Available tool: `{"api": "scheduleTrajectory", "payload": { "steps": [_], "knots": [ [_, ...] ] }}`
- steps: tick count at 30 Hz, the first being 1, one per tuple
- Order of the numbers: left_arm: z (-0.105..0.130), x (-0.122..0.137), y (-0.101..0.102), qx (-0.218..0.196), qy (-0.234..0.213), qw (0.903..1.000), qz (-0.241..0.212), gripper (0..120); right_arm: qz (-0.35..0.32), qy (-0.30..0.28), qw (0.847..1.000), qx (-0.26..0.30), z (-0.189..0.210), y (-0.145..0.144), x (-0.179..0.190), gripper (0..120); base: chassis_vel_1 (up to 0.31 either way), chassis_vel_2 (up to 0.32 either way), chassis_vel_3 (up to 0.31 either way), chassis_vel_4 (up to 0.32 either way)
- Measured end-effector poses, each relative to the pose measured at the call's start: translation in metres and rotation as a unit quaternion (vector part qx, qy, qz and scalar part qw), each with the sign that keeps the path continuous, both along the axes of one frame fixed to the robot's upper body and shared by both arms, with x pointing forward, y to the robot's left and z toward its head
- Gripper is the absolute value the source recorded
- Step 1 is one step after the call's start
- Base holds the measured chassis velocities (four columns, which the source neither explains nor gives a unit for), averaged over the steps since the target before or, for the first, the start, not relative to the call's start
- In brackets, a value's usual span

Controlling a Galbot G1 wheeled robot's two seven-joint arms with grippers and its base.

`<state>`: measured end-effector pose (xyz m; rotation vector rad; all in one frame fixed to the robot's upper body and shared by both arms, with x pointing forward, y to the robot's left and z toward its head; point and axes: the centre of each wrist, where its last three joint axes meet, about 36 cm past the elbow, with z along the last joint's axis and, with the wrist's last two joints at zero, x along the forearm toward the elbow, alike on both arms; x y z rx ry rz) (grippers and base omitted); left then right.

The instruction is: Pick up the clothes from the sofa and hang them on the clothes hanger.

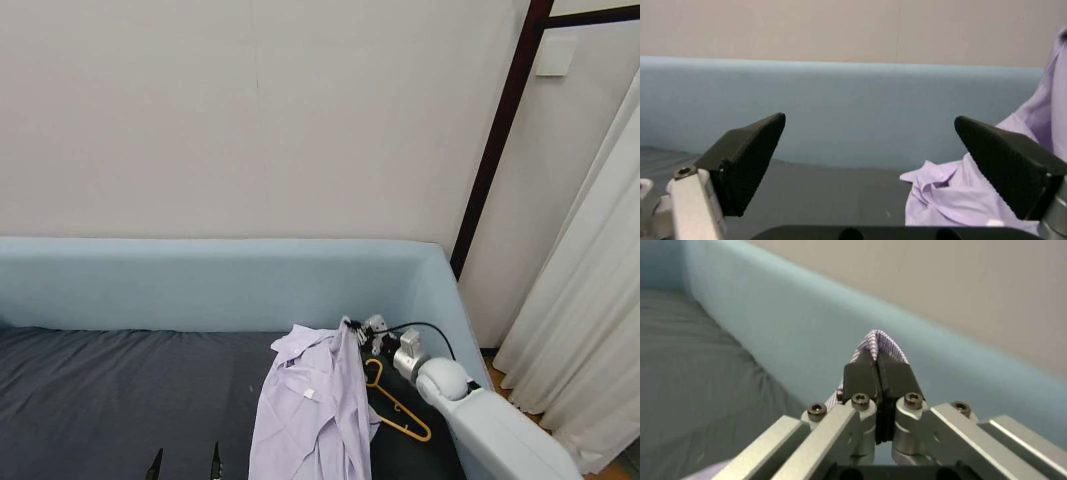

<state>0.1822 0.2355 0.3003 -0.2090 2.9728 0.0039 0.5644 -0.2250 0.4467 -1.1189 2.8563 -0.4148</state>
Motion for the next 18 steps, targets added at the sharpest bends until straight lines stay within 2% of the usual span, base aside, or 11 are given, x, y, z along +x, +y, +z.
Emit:
{"api": "scheduleTrajectory", "payload": {
  "steps": [1,6,7,11,15,18],
  "knots": [
    [0.000,0.000,0.000,0.000,0.000,1.0000,0.000,100,0.000,0.000,1.000,0.000,0.000,0.000,0.000,0,0.000,0.000,0.000,0.000],
    [0.010,0.015,0.005,-0.012,-0.014,0.9998,0.007,100,0.034,-0.116,0.992,-0.035,0.095,-0.004,0.011,0,0.000,0.000,0.000,0.000],
    [0.010,0.015,0.005,-0.012,-0.014,0.9998,0.007,100,0.034,-0.116,0.992,-0.035,0.095,-0.004,0.011,0,0.000,0.000,0.000,0.000],
    [0.013,0.022,0.006,-0.022,-0.019,0.9995,0.015,100,0.060,-0.180,0.980,-0.059,0.147,-0.008,0.026,0,0.000,0.000,0.000,0.000],
    [0.026,0.029,0.006,-0.042,-0.027,0.9984,0.028,100,0.122,-0.231,0.964,-0.042,0.218,0.013,0.027,0,0.000,0.000,0.000,0.000],
    [0.034,0.032,0.009,-0.050,-0.032,0.9978,0.030,100,0.158,-0.240,0.957,-0.038,0.232,0.023,0.013,0,0.000,0.000,0.000,0.000]
  ]
}}
